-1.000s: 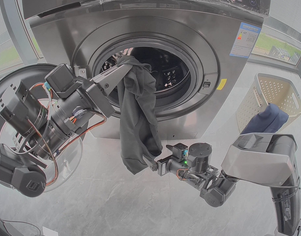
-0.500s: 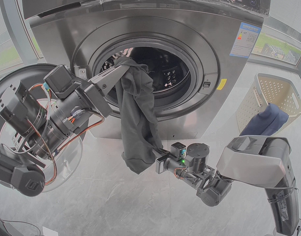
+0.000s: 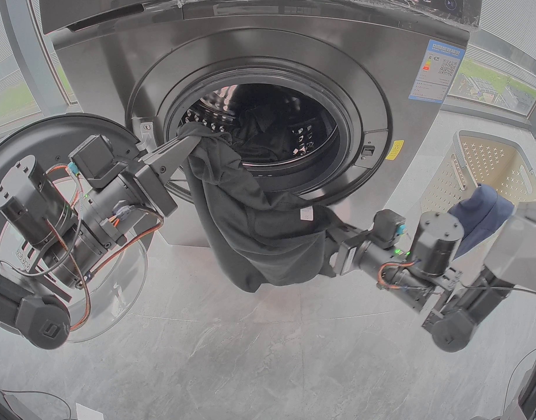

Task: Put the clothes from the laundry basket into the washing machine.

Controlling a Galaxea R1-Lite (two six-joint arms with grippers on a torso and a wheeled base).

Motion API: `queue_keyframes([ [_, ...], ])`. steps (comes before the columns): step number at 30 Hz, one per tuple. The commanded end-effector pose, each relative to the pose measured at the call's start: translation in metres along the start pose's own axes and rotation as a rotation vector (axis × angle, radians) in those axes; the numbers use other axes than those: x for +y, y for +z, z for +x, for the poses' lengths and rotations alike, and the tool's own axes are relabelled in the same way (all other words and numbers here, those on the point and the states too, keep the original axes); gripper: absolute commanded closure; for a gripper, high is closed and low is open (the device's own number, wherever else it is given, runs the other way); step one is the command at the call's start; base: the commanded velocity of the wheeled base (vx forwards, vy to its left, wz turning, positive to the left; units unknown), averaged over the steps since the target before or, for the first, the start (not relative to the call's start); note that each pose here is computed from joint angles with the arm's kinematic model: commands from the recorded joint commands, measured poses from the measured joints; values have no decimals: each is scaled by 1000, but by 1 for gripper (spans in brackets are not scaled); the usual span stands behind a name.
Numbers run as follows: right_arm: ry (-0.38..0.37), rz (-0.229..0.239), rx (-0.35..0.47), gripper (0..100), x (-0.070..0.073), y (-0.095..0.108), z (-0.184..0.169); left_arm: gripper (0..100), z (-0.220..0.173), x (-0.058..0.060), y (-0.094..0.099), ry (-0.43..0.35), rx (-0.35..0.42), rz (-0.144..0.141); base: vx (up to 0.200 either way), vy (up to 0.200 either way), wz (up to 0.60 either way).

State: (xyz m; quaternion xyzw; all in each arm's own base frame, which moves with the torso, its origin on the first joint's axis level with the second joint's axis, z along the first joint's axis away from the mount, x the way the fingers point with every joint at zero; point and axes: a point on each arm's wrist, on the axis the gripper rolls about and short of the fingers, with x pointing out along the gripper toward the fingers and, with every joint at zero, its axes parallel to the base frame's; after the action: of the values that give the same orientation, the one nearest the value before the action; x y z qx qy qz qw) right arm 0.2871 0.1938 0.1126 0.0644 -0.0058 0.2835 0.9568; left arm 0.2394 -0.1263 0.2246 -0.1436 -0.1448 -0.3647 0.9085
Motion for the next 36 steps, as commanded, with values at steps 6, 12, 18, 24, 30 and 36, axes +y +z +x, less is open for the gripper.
queue_keyframes([
  [6,-44,5,-208,100,-11,78,-63,100,-33,-6,18,57,-25,13,0,0,0],
  [12,-44,8,-276,100,-9,96,-69,100,-52,-16,33,49,-65,26,0,0,0],
  [18,-44,6,-349,100,-7,115,-75,100,-59,-20,42,33,-91,39,0,0,0],
  [24,-46,8,-354,100,-7,116,-77,100,-51,-20,53,20,-140,63,0,0,0],
  [30,-101,17,-338,100,-10,110,-72,100,-54,-19,55,35,-158,73,0,0,0],
  [36,-107,20,-370,100,-11,118,-71,100,-58,-16,47,48,-120,79,0,0,0],
])
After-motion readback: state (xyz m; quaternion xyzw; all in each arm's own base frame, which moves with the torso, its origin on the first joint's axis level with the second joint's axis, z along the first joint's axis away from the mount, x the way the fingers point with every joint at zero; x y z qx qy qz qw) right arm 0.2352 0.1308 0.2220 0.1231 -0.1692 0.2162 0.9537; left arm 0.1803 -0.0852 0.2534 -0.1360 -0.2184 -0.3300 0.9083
